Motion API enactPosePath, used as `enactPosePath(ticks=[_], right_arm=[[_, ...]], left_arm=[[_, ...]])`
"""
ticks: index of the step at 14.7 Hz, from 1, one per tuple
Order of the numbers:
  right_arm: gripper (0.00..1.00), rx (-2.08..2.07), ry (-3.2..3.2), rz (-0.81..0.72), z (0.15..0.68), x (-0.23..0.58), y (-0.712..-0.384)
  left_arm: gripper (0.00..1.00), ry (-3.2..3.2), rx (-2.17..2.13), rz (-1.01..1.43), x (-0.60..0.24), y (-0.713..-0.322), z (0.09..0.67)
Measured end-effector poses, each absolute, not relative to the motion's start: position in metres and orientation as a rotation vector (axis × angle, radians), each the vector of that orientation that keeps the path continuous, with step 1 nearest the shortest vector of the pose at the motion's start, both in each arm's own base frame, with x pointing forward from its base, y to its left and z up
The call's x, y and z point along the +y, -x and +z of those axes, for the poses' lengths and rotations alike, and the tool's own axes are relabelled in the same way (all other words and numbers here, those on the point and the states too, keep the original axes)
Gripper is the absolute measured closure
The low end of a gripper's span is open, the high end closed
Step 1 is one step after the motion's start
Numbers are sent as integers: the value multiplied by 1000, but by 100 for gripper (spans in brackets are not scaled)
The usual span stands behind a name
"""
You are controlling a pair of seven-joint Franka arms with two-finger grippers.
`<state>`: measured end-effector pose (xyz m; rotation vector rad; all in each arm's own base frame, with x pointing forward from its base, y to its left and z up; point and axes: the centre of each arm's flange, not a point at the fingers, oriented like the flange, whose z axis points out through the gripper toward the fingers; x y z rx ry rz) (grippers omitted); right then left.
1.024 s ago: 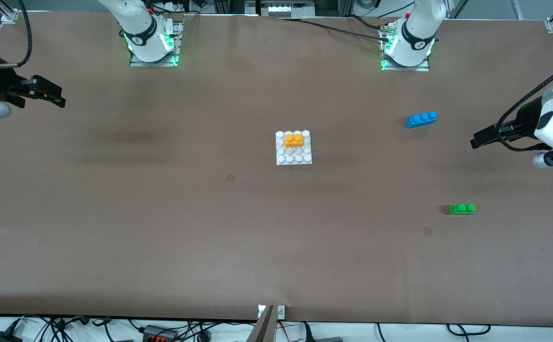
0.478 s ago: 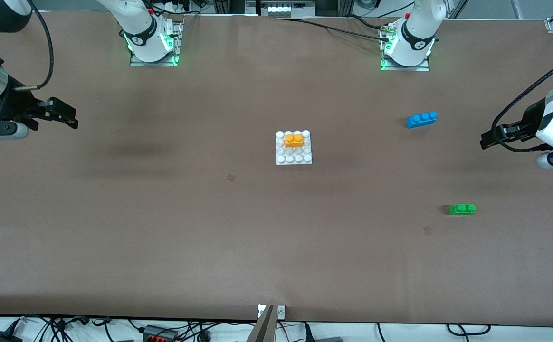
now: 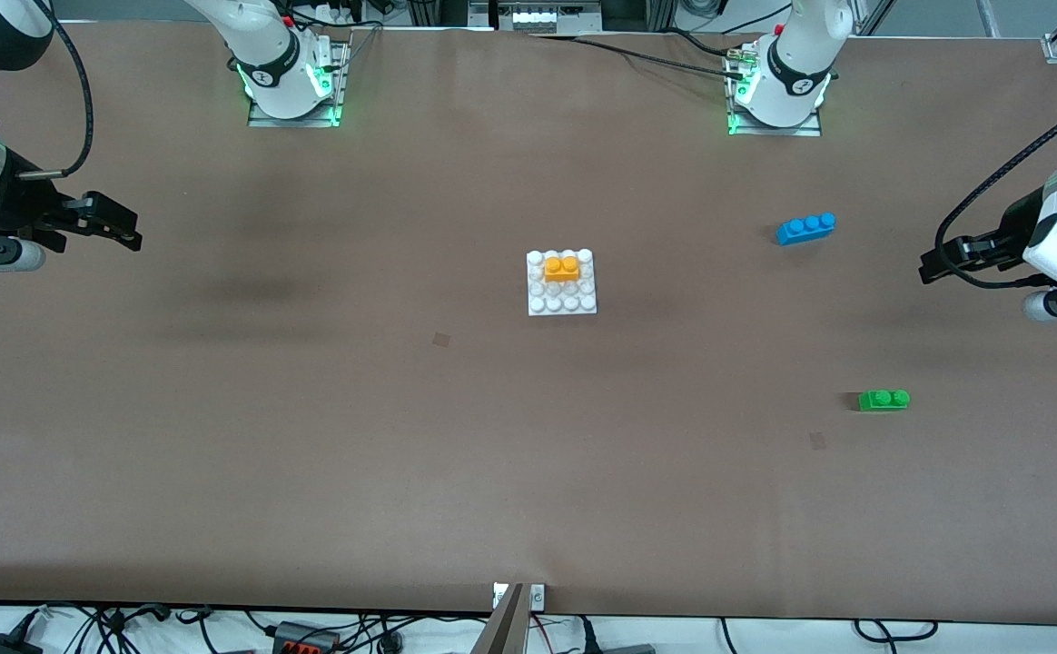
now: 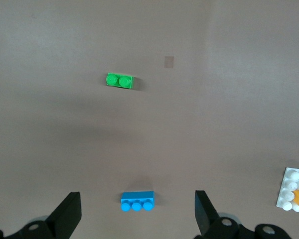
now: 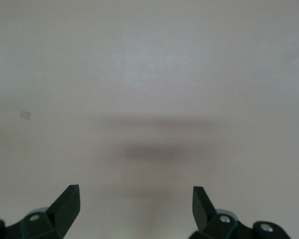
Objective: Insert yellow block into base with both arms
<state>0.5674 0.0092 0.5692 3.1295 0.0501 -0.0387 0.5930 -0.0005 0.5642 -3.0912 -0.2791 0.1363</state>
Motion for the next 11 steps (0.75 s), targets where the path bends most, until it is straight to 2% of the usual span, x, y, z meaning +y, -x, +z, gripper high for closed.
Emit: enactPosePath(ticks=[11], right_arm=[[0,54,-3112,18,588,8,-565]], left_arm=[[0,3094,-273,137,-1,-593,564]])
